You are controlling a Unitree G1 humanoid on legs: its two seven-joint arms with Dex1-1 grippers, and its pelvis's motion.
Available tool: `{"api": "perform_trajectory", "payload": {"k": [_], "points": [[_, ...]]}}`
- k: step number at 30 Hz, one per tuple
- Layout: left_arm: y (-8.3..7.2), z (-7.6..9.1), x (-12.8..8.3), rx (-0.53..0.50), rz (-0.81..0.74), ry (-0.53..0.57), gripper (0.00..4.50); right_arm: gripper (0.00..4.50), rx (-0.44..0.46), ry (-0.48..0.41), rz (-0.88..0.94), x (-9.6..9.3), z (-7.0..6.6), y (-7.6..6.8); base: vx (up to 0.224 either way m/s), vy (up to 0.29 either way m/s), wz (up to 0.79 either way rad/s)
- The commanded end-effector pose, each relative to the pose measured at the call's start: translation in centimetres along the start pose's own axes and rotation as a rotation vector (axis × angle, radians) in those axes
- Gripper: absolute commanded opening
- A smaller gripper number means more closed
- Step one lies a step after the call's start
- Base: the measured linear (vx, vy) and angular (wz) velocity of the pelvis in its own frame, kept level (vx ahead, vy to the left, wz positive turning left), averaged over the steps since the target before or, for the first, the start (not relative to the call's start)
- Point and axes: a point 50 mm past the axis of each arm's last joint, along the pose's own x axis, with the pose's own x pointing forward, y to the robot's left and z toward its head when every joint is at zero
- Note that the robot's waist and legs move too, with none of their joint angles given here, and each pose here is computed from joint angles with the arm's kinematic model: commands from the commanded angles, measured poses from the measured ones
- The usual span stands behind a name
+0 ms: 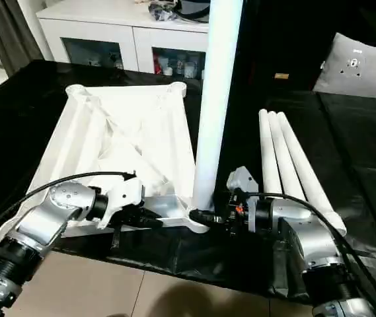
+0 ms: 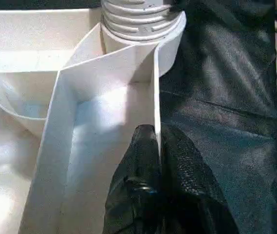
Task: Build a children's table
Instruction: Rotate leg to tighten
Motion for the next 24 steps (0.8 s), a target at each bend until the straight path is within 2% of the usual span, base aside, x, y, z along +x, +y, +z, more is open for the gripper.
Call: {"api": "perform_trajectory", "payload": {"k": [1, 3, 7, 9, 10, 13, 15, 17, 21, 23, 24], "points": [[-0.6, -0.3, 1.6, -0.068, 0.013, -0.008, 0.0, 2.66, 0.061, -0.023, -0.013, 1.0, -0.7, 0.8, 0.0, 0.0, 0.0], [-0.5, -0.1, 1.9, -0.089, 0.046, -0.016, 0.0, 2.66, 0.073, -0.04, -0.051, 1.3, -0.7, 0.7, 0.0, 0.0, 0.0], [0.3, 1.2, 3.9, -0.223, 0.252, -0.082, 0.0, 2.66, 0.149, -0.11, -0.344, 3.4, -1.0, -0.8, 0.0, 0.0, 0.0], [0.5, 1.6, 4.3, -0.248, 0.296, -0.092, 0.0, 2.65, 0.152, -0.108, -0.389, 3.8, -1.1, -1.0, 0.0, 0.0, 0.0], [1.1, 2.5, 5.1, -0.281, 0.407, -0.098, 0.0, 2.65, 0.171, -0.105, -0.51, 4.5, -1.4, -1.5, 0.0, 0.0, 0.0], [1.7, 3.6, 5.9, -0.234, 0.499, -0.085, 0.0, 2.65, 0.228, -0.117, -0.68, 5.1, -1.6, -2.3, 0.0, 0.0, 0.0], [1.8, 3.8, 6.0, -0.211, 0.518, -0.079, 0.0, 2.65, 0.216, -0.116, -0.696, 5.3, -1.5, -2.4, 0.0, 0.0, 0.0], [1.9, 3.9, 6.0, -0.199, 0.524, -0.076, 0.0, 3.21, 0.203, -0.124, -0.694, 5.4, -1.4, -2.4, 0.0, 0.0, 0.0], [1.5, 3.7, 6.0, -0.214, 0.517, -0.061, 0.0, 3.46, 0.241, -0.208, -0.72, 5.3, -0.8, -2.7, 0.0, 0.0, 0.0], [1.3, 3.5, 5.9, -0.196, 0.498, -0.056, 0.0, 3.71, 0.185, -0.212, -0.668, 4.3, -0.5, -2.8, 0.0, 0.0, 0.0], [1.3, 3.5, 5.9, -0.196, 0.498, -0.056, 0.0, 3.71, 0.185, -0.212, -0.668, 4.3, -0.5, -2.8, 0.0, 0.0, 0.0]]}}
